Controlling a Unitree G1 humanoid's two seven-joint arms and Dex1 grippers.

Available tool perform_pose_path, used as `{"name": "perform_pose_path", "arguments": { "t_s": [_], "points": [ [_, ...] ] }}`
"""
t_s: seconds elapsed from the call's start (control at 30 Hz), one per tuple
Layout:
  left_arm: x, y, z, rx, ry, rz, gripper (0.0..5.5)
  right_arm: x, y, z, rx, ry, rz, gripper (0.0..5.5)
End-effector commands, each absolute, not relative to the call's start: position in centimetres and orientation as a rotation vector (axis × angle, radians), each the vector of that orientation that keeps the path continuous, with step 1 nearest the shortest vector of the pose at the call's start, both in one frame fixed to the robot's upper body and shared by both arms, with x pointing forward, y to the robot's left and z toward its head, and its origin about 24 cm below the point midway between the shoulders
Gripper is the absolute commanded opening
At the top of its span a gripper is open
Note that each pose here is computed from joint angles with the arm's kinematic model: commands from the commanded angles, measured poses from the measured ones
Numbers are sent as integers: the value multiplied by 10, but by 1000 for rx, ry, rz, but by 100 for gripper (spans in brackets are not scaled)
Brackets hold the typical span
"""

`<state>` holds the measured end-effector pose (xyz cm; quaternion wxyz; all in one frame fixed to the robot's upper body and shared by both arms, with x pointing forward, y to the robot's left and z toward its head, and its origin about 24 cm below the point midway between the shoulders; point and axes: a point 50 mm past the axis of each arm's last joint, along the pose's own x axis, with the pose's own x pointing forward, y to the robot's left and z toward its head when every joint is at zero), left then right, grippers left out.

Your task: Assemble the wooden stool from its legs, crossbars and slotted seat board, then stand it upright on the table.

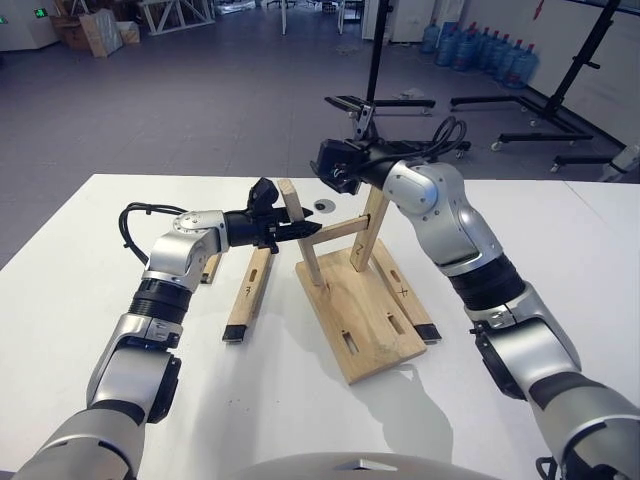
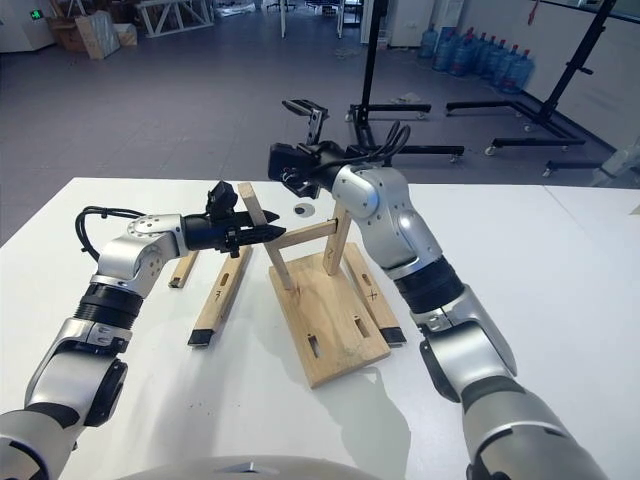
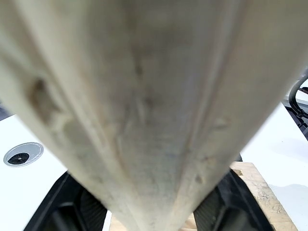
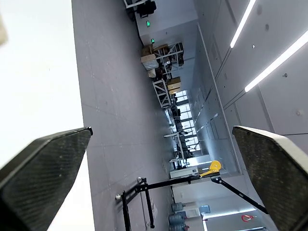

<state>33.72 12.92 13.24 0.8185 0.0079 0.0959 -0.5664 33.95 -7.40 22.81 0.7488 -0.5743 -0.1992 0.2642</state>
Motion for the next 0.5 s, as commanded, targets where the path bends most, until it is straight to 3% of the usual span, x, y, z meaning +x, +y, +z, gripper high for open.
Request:
{"name": "perform_pose_path", "arguments": {
  "t_s": [0.03, 0.23, 0.33, 0.5],
  "points": [
    [332, 133, 103, 58, 347, -1171, 202, 339, -87, 193, -1306, -326, 619, 540],
    [330, 131, 100, 49, 351, -1172, 202, 310, -96, 85, -1291, -64, 821, 540],
    [329, 131, 100, 44, 350, -1168, 202, 307, -95, 76, -1267, -47, 835, 540],
    [329, 133, 98, 46, 357, -1154, 288, 312, -98, 82, -1278, -55, 808, 540]
  ]
}}
